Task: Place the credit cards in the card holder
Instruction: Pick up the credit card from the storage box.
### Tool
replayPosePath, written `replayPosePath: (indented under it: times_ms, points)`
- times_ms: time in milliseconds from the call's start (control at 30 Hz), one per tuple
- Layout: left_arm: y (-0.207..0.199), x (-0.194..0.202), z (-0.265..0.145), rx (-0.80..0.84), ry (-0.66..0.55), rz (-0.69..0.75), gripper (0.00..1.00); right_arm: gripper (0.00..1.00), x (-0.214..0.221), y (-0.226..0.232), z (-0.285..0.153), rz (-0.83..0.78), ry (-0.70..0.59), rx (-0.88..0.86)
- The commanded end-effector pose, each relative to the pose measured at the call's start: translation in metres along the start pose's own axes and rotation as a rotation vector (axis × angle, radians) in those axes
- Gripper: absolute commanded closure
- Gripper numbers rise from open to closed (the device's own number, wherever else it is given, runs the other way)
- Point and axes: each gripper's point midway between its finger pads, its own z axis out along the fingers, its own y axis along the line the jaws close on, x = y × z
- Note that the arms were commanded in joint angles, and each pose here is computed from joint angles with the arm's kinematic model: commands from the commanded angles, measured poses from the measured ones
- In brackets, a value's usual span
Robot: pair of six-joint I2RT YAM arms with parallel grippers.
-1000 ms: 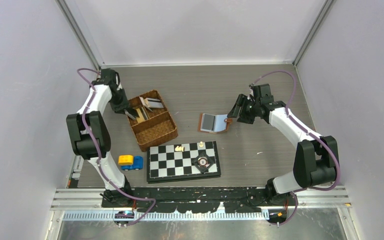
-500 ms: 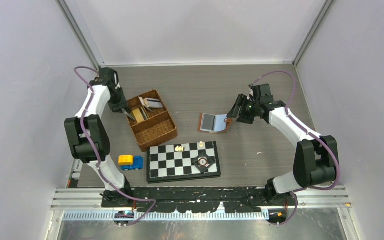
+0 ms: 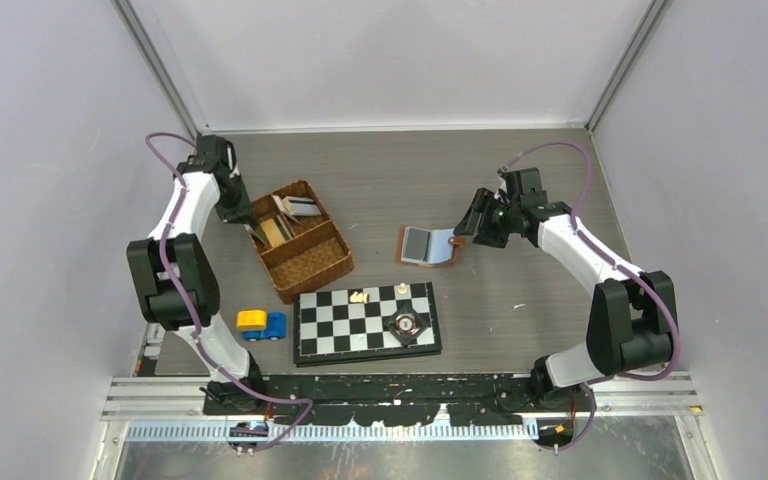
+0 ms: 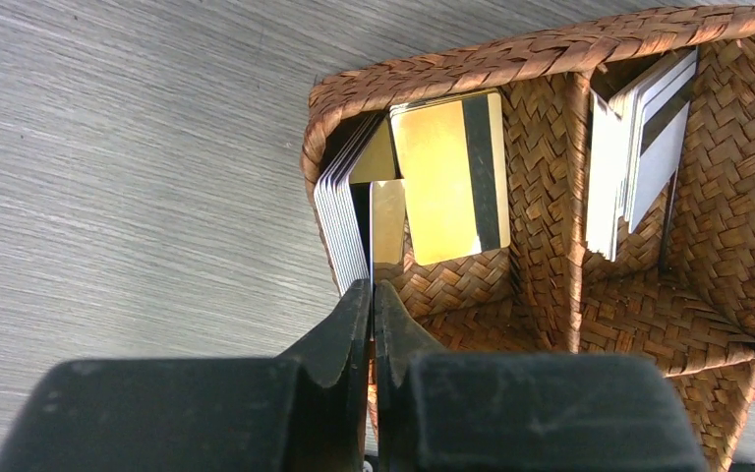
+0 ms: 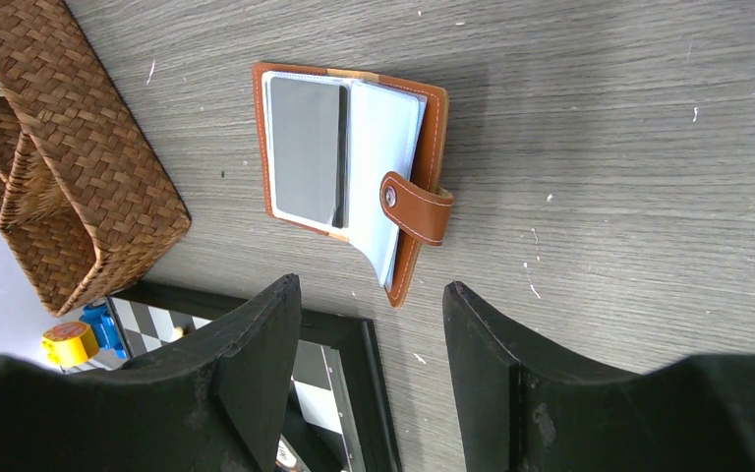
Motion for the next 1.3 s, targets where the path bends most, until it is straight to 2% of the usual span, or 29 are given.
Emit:
replayPosePath:
  times_ms: [0, 200, 500, 600, 733, 867, 967, 1133, 1267]
  points:
    - [0.006, -0.005, -0.014, -0.016, -0.039, 0.004, 0.98, 0.4, -0.009, 0.007, -0.002, -0.005, -0.03, -0.031]
    - [0.002, -0.007, -0.018, 0.009, -0.05, 0.008, 1.0, 0.4, -0.01, 0.009, -0.005, -0.004, -0.04, -0.035]
    - [-0.041, -0.021, -0.064, 0.251, -0.173, 0.069, 1.0, 0.4, -0.024, 0.017, -0.028, -0.027, -0.119, -0.025]
    - [-0.055, -0.022, -0.083, 0.293, -0.222, 0.134, 1.0, 0.4, -0.029, 0.026, -0.04, -0.044, -0.149, -0.051]
    - [-0.09, -0.01, -0.108, 0.354, -0.286, 0.308, 1.0, 0.39, -0.032, 0.05, -0.057, -0.098, -0.163, -0.156]
    - [-0.152, 0.024, -0.144, 0.589, -0.312, 0.533, 1.0, 0.38, -0.023, 0.089, -0.077, -0.172, -0.122, -0.368]
    - [-0.2, 0.07, -0.179, 0.907, -0.246, 0.666, 1.0, 0.38, -0.011, 0.119, -0.091, -0.226, -0.064, -0.526]
    - [-0.237, 0.128, -0.213, 1.22, -0.096, 0.755, 1.0, 0.37, 0.016, 0.154, -0.102, -0.302, 0.032, -0.665]
    - [-0.251, 0.16, -0.233, 1.371, 0.005, 0.79, 1.0, 0.37, 0.046, 0.178, -0.106, -0.381, 0.138, -0.754]
